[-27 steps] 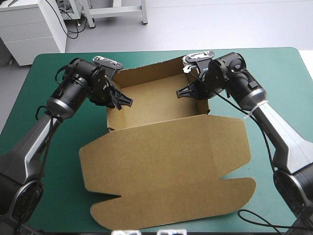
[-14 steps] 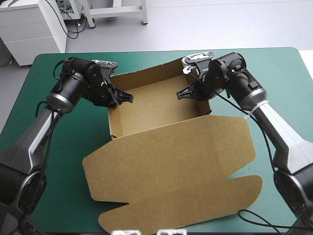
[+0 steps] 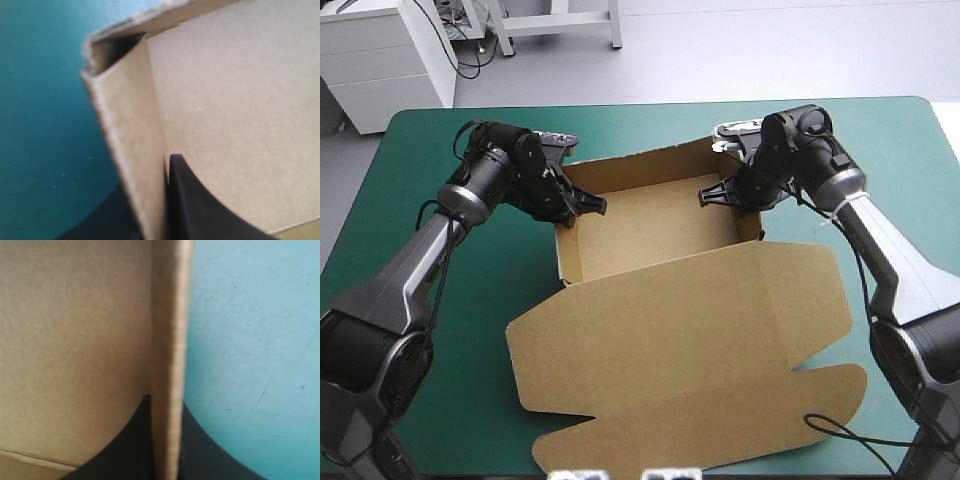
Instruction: Fold the box
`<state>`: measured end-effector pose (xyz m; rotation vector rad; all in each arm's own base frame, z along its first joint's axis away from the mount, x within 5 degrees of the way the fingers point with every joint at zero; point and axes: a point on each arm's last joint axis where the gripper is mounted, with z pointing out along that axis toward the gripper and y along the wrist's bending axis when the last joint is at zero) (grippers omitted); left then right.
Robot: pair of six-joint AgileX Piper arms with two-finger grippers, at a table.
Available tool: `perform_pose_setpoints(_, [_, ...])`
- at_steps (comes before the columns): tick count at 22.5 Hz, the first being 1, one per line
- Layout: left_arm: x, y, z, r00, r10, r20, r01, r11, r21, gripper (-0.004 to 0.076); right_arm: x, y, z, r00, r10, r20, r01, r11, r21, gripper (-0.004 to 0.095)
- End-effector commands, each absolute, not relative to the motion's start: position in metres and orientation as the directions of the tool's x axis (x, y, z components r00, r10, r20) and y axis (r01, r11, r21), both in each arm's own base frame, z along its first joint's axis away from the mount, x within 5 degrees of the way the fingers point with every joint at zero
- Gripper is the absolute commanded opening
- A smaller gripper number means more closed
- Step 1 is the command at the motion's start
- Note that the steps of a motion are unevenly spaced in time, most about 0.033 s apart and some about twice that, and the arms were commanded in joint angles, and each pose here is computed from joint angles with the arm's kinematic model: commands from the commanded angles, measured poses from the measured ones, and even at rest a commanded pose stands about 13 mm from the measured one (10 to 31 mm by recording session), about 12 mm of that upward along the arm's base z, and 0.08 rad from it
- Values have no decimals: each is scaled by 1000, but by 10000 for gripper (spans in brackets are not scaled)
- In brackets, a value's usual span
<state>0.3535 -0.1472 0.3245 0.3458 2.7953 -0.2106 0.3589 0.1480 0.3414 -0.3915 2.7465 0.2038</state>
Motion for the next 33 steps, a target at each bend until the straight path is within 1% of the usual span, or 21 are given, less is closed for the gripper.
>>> perform_pose_setpoints(1, [351, -152, 336, -875, 312, -370, 362, 929, -74, -6, 356, 153, 358, -875, -249, -416, -337, 929, 155, -19])
perform_pose_setpoints(5, [362, -154, 320, -873, 361, -328, 395, 918, -42, -6, 364, 157, 342, -890, -253, -379, -332, 930, 157, -19])
perform_pose_setpoints(8, [372, -159, 316, -874, 369, -317, 400, 916, -38, -6, 369, 160, 333, -898, -258, -356, -328, 932, 154, -19])
perform_pose_setpoints(9, [377, -161, 316, -870, 392, -301, 419, 907, -31, -6, 371, 160, 328, -904, -253, -343, -320, 935, 154, -17])
perform_pose_setpoints(11, [383, -164, 323, -859, 388, -335, 424, 905, -40, -6, 375, 163, 319, -912, -251, -323, -312, 938, 153, -18])
perform_pose_setpoints(16, [390, -164, 323, -845, 409, -343, 434, 901, 4, -6, 384, 169, 294, -931, -254, -263, -300, 941, 155, -18])
perform_pose_setpoints(19, [391, -164, 321, -847, 410, -340, 434, 901, 4, -7, 387, 169, 287, -934, -256, -247, -298, 942, 151, -18])
perform_pose_setpoints(22, [390, -168, 315, -856, 402, -324, 438, 898, -41, -6, 389, 166, 285, -931, -269, -248, -303, 947, 108, -18])
perform_pose_setpoints(25, [390, -168, 311, -860, 402, -314, 437, 898, -46, -2, 390, 164, 284, -928, -276, -251, -305, 949, 84, -17])
perform_pose_setpoints(26, [390, -168, 311, -861, 403, -309, 437, 898, -47, 11, 390, 164, 284, -928, -276, -251, -305, 949, 84, -18])
perform_pose_setpoints(28, [389, -169, 311, -862, 401, -310, 437, 898, -55, 64, 390, 164, 284, -928, -276, -250, -305, 949, 86, -17])
perform_pose_setpoints(30, [389, -169, 311, -863, 398, -310, 437, 897, -64, 152, 390, 164, 284, -928, -276, -251, -305, 949, 84, 0])
perform_pose_setpoints(31, [389, -170, 311, -864, 397, -310, 437, 896, -72, 194, 390, 164, 284, -928, -276, -251, -305, 949, 84, 34])
perform_pose_setpoints(32, [388, -171, 311, -866, 392, -311, 437, 895, -89, 308, 390, 164, 284, -928, -276, -251, -305, 949, 84, 144])
perform_pose_setpoints(33, [388, -172, 311, -866, 391, -311, 437, 895, -91, 366, 390, 165, 284, -927, -280, -251, -309, 947, 86, 231])
